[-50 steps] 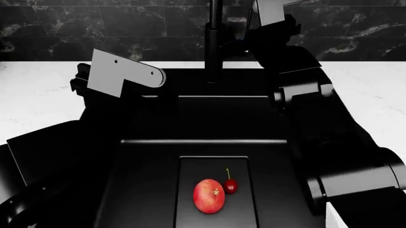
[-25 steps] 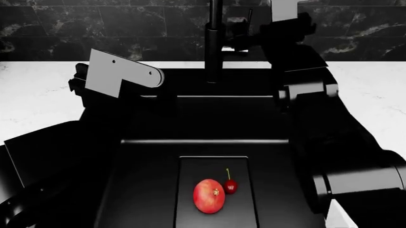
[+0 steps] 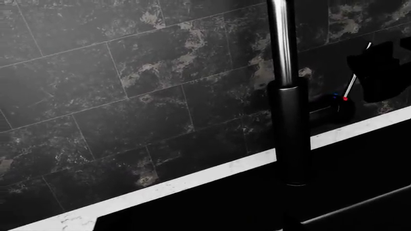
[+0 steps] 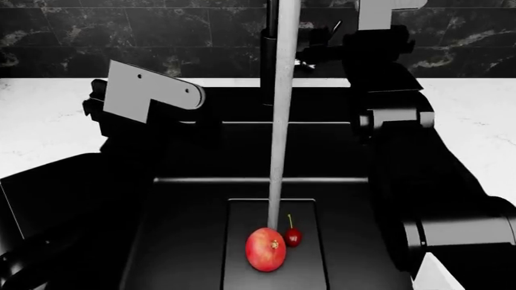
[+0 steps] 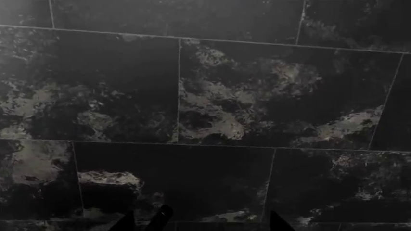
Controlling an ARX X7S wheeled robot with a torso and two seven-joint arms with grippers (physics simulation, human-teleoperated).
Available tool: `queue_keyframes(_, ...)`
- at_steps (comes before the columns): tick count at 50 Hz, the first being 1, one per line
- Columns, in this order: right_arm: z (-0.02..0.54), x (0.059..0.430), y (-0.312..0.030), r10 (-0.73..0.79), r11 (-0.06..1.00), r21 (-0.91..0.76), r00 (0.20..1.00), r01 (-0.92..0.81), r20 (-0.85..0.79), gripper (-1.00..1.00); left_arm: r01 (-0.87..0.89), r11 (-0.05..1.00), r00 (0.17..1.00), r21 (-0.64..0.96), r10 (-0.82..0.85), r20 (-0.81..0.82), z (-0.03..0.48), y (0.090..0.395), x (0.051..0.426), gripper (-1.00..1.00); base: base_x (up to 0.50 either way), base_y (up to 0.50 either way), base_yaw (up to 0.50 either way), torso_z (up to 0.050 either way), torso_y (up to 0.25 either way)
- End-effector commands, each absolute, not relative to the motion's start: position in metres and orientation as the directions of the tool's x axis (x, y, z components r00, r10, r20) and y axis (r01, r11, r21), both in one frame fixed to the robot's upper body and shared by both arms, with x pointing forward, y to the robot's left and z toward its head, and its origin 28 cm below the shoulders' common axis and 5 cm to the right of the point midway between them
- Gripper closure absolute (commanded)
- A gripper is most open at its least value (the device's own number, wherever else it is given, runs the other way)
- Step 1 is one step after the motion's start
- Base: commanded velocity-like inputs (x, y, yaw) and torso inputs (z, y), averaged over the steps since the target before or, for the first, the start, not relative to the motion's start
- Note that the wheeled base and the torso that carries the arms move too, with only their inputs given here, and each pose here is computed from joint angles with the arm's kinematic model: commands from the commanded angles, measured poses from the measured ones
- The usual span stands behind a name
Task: Pick up the fruits and vegetables and place them in the sink. Turn on the sink faucet to wash them. Then turn the sink off and put them in the tray.
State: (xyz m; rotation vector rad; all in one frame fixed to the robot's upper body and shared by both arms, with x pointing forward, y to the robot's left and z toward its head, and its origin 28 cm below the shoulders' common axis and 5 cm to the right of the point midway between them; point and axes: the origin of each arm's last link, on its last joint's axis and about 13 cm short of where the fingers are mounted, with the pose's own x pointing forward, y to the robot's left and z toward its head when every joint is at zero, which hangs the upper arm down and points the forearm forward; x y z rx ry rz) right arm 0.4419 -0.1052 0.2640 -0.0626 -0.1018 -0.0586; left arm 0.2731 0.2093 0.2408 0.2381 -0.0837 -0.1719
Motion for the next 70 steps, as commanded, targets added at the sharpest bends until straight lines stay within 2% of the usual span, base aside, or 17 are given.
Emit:
queue_keyframes(1,0.263,0.442,-0.114,-0.122,0.991,-0.050,0.987,0.127,0.106,-1.00,0.155,0.958,0.982,0.239,-0.175,0.064,0.242,0.210,0.273,-1.00,0.00,0.00,0.00,0.000,0.000)
queue_keyframes(30,0.277,0.442,-0.116,-0.119,0.990,-0.053,0.981,0.128,0.151,-1.00,0.160,0.957,0.982,0.240,-0.179,0.062,0.240,0.209,0.272,-1.00,0.00,0.00,0.00,0.000,0.000)
queue_keyframes(56,0.281,0.433,-0.157,-0.255,0.964,-0.035,0.954,0.263,0.158,-1.00,0.160,0.957,0.982,0.244,-0.181,0.063,0.242,0.208,0.272,-1.00,0.00,0.00,0.00,0.000,0.000)
queue_keyframes(70,0.304,0.407,-0.168,-0.276,0.959,0.025,0.902,0.284,0.331,-1.00,0.161,0.957,0.981,0.243,-0.181,0.063,0.242,0.208,0.272,-1.00,0.00,0.00,0.00,0.000,0.000)
